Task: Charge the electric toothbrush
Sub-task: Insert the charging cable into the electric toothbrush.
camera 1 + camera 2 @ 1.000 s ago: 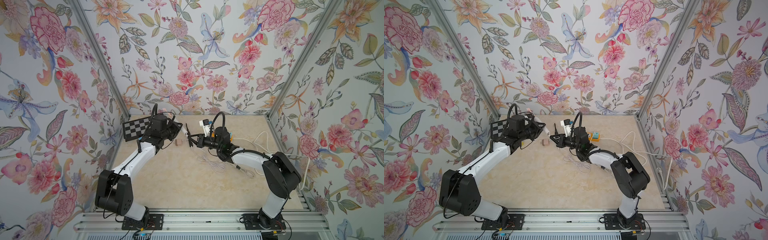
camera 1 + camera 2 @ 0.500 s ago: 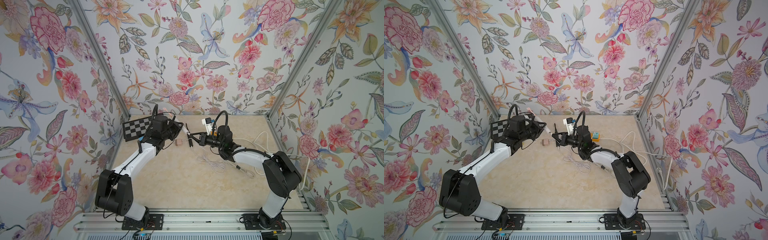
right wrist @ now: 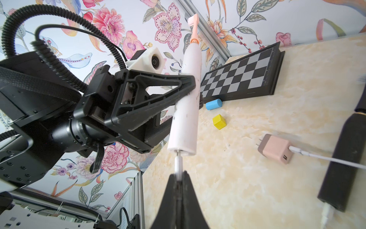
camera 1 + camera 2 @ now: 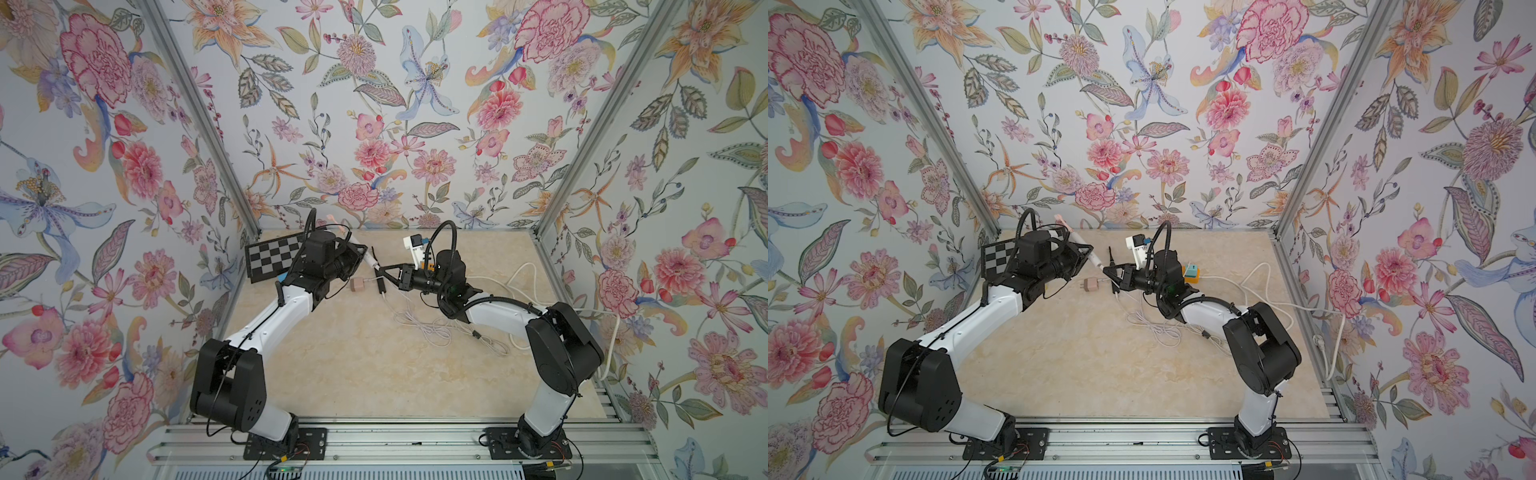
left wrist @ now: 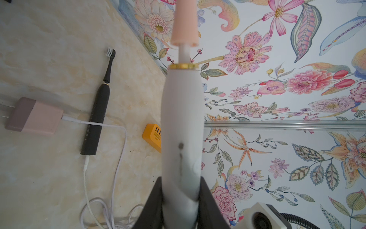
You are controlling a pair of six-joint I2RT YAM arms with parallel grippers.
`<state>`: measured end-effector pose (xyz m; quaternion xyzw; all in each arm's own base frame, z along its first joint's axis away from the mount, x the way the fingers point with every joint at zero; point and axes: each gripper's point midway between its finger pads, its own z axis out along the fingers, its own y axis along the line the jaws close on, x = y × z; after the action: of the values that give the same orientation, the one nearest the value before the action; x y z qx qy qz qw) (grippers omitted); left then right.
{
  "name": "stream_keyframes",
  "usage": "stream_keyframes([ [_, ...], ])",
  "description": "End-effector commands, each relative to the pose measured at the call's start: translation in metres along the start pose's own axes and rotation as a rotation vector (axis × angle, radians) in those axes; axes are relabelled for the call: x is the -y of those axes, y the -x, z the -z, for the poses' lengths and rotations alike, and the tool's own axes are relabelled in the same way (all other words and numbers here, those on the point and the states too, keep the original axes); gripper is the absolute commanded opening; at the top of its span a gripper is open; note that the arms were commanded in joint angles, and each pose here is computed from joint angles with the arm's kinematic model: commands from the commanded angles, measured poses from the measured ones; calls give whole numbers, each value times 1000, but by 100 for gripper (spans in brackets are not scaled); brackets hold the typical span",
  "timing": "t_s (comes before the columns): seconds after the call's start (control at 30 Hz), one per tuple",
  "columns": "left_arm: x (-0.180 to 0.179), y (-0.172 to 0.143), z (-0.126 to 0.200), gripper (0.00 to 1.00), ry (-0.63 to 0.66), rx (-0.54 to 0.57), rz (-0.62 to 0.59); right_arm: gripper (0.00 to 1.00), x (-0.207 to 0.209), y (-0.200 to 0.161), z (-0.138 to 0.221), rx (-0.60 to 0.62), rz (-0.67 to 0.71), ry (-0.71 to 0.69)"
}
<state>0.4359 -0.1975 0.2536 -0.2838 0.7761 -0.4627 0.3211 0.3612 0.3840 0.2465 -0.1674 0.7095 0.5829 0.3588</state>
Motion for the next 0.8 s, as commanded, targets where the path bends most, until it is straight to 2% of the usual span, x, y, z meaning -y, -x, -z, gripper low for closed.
stream_keyframes([
  [0.0,8,-21,0,0,-33,-67,-6,0,-20,22,-6,54,45,64],
  [0.33,16,-24,4,0,-58,-73,-12,0,14,18,-3,66,33,-59],
  [0.77,13,-40,2,0,-71,-104,-21,0,8,38,6,125,49,-97],
])
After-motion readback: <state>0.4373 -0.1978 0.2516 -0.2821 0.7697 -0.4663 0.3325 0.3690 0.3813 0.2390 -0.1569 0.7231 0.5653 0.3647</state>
